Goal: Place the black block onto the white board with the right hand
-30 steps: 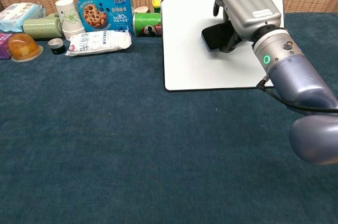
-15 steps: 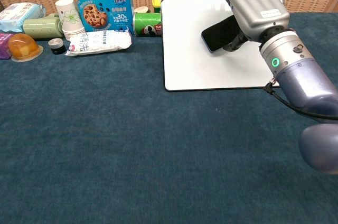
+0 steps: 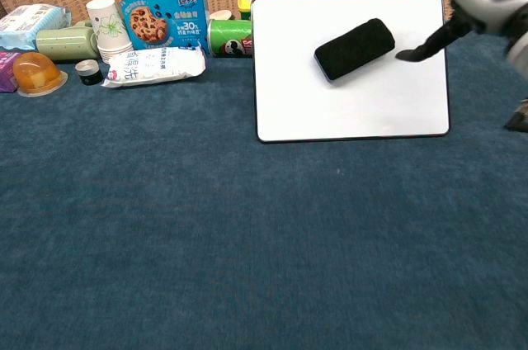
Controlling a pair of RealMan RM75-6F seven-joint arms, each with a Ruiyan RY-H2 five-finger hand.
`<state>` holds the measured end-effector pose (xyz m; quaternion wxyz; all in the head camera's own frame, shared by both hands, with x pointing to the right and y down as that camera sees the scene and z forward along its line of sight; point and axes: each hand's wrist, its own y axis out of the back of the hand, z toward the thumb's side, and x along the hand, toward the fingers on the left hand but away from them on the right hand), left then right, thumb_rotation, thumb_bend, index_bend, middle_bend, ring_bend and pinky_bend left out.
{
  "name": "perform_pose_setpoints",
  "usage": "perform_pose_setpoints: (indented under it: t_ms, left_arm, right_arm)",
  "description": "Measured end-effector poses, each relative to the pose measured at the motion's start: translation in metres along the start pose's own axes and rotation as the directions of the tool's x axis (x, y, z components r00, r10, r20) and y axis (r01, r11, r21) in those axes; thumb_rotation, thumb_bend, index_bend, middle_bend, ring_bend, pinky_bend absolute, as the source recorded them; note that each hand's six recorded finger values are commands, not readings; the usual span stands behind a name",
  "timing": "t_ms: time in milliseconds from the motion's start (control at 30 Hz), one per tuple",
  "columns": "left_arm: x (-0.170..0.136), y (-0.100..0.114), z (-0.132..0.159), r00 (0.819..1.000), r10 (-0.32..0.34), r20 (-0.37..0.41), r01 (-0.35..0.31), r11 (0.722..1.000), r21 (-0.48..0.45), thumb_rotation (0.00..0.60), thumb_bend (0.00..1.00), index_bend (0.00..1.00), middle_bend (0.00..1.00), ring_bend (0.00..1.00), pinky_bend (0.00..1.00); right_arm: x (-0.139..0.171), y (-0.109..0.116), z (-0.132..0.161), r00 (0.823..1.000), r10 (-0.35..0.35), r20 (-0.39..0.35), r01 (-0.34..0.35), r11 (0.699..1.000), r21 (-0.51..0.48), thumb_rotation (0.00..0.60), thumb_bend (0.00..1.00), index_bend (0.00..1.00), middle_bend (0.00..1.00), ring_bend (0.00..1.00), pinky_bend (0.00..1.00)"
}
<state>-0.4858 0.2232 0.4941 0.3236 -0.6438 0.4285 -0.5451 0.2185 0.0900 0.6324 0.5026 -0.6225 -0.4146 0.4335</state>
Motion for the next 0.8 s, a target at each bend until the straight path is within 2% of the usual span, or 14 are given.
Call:
perform_pose_setpoints:
  t_ms: [133, 233, 333, 433, 567, 667, 800]
  left_arm:
    - [-0.001, 0.0, 0.0, 1.0, 0.003, -0.004, -0.003, 1.0, 0.0, 0.6, 0.08, 0.0, 0.0, 0.0, 0.06]
    - [-0.001, 0.0, -0.001, 1.0, 0.005, -0.008, -0.005, 1.0, 0.0, 0.6, 0.08, 0.0, 0.0, 0.0, 0.06]
    - [-0.002, 0.0, 0.0, 1.0, 0.008, -0.01, -0.008, 1.0, 0.003, 0.6, 0.08, 0.0, 0.0, 0.0, 0.06]
    - [-0.003, 0.001, 0.0, 1.0, 0.015, -0.013, -0.015, 1.0, 0.006, 0.6, 0.08, 0.0, 0.0, 0.0, 0.06]
    - [-0.003, 0.0, 0.001, 1.0, 0.015, -0.019, -0.015, 1.0, 0.009, 0.6, 0.08, 0.0, 0.0, 0.0, 0.06]
    - [-0.003, -0.001, 0.002, 1.0, 0.013, -0.021, -0.013, 1.0, 0.015, 0.6, 0.08, 0.0, 0.0, 0.0, 0.06]
    - [-0.003, -0.004, 0.004, 1.0, 0.006, -0.02, -0.006, 1.0, 0.028, 0.6, 0.08, 0.0, 0.0, 0.0, 0.06]
  right_arm:
    - [0.018, 0.023, -0.039, 0.999, 0.037, -0.002, -0.037, 0.999, 0.037, 0.6, 0.0, 0.11, 0.06, 0.04, 0.16]
    - [0.037, 0.039, -0.072, 0.997, 0.079, 0.024, -0.08, 0.996, 0.047, 0.6, 0.0, 0.12, 0.06, 0.04, 0.17]
    - [0.064, 0.051, -0.104, 0.988, 0.131, 0.085, -0.134, 0.99, 0.033, 0.6, 0.0, 0.13, 0.07, 0.04, 0.16]
    - [0.101, 0.066, -0.135, 0.969, 0.162, 0.188, -0.168, 0.986, 0.015, 0.6, 0.0, 0.14, 0.07, 0.05, 0.16]
    - [0.15, 0.084, -0.153, 0.939, 0.154, 0.306, -0.157, 0.987, -0.017, 0.6, 0.0, 0.15, 0.08, 0.05, 0.16]
    - [0.179, 0.092, -0.16, 0.919, 0.145, 0.367, -0.145, 0.989, -0.028, 0.6, 0.0, 0.16, 0.08, 0.05, 0.16]
    - [0.189, 0.097, -0.161, 0.913, 0.144, 0.382, -0.14, 0.989, -0.037, 0.6, 0.0, 0.16, 0.08, 0.05, 0.16]
